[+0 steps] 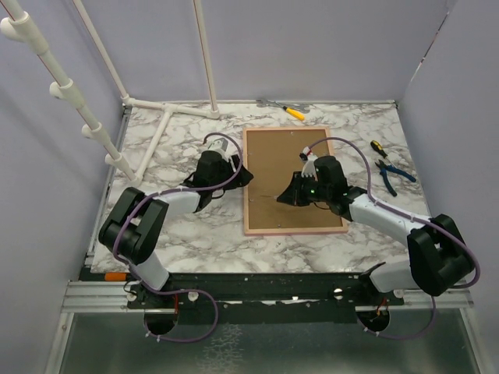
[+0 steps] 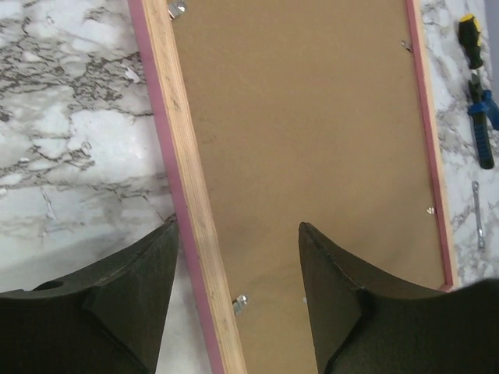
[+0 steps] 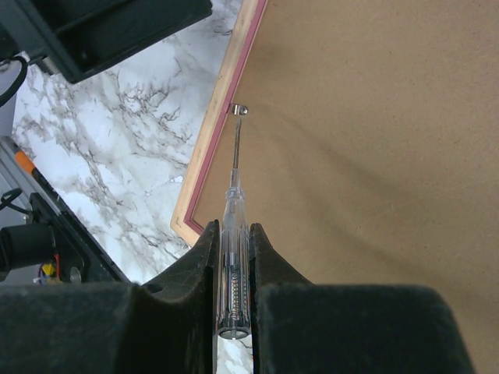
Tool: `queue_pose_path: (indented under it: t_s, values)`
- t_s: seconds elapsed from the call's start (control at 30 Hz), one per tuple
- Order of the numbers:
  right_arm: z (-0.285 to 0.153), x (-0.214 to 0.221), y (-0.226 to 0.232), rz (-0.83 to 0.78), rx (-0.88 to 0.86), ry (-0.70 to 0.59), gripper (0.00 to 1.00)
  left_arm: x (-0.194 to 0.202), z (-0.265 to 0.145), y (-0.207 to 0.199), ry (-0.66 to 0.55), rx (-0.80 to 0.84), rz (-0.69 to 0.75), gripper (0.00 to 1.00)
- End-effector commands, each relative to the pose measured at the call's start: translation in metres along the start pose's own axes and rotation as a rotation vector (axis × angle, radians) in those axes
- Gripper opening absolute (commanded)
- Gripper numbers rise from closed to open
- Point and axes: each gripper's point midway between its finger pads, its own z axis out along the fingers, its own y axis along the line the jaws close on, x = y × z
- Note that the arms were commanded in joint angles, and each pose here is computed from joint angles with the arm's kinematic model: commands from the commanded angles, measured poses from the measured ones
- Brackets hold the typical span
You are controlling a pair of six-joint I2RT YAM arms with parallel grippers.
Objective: Take the photo out of the frame
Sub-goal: Move the photo frame to the center of the board.
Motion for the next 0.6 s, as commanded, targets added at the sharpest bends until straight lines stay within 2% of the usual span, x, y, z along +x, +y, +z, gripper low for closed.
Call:
queue_pose_path:
  t_s: [0.0, 0.3, 0.57]
  values:
    - [0.001, -0.016, 0.009, -0.046, -0.024, -0.036, 0.01, -0.002, 0.015, 0.021, 0.015, -0.109, 0.048, 0.63]
    - [0.004, -0.013, 0.002, -0.041, 0.006, -0.027, 0.01, 0.021, 0.041, 0.033, 0.126, -0.116, 0.061, 0.53]
    - [0.005, -0.010, 0.009, -0.046, -0.040, -0.011, 0.01, 0.031, 0.037, 0.059, 0.176, -0.247, 0.072, 0.27]
